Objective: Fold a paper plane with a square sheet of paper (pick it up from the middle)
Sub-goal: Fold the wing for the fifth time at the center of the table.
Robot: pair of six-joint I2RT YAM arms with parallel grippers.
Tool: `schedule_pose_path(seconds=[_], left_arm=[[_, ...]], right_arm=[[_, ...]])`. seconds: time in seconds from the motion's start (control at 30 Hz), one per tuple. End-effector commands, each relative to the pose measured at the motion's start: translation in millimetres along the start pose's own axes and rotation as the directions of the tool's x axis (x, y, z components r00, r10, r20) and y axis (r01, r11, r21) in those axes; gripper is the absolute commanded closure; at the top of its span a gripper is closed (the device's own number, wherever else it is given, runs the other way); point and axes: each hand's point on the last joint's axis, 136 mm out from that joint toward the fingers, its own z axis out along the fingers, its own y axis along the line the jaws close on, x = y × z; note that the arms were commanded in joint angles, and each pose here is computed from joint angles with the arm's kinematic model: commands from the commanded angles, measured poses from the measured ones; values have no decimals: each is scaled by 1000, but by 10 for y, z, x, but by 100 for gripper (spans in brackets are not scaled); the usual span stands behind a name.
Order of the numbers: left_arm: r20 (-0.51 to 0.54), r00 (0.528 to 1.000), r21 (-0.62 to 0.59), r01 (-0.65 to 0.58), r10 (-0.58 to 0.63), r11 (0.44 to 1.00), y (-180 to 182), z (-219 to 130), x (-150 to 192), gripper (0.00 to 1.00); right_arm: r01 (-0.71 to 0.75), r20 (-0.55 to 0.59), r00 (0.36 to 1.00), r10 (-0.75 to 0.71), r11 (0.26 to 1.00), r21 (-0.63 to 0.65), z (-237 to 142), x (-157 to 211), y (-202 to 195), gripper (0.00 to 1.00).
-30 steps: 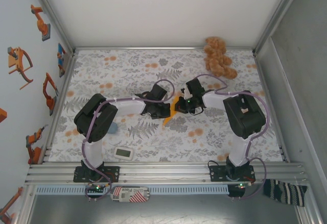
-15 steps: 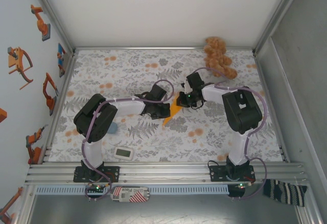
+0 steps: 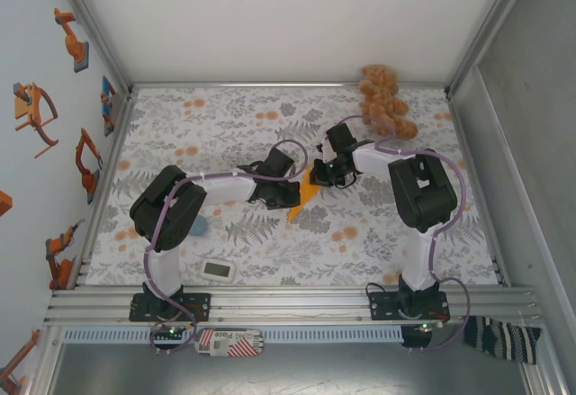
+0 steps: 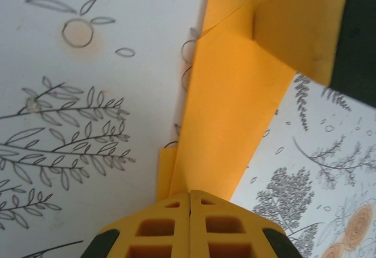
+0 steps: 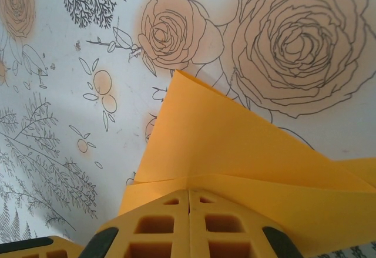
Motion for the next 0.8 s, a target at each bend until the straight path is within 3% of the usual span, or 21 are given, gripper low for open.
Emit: schedule_pose_path(seconds=[0.0,0.2,0.4,0.6,0.77], left_arm=[[59,997,71,-45,41,997,-288,-142,-272,95],[64,998,37,6,-8,999,-194,110,-437,98],[25,999,-12,32,-32,999,-55,276,-392,100],[-10,998,-115,60,-61,992,219,346,-233,100],[-28,997,-130,71,-76,989,290,392,-158,100]], right_arm=[[-79,-106,990,94,987,142,209,381,-471,100],[-96,-91,990,106,989,116,206,351,-421,100],[-92,-71,993,98,992,83,159,284,-335,100],[-33,50,998,34,999,-22,-125,-18,-41,100],[34,138,990,-19,994,-108,-301,-109,127,100]])
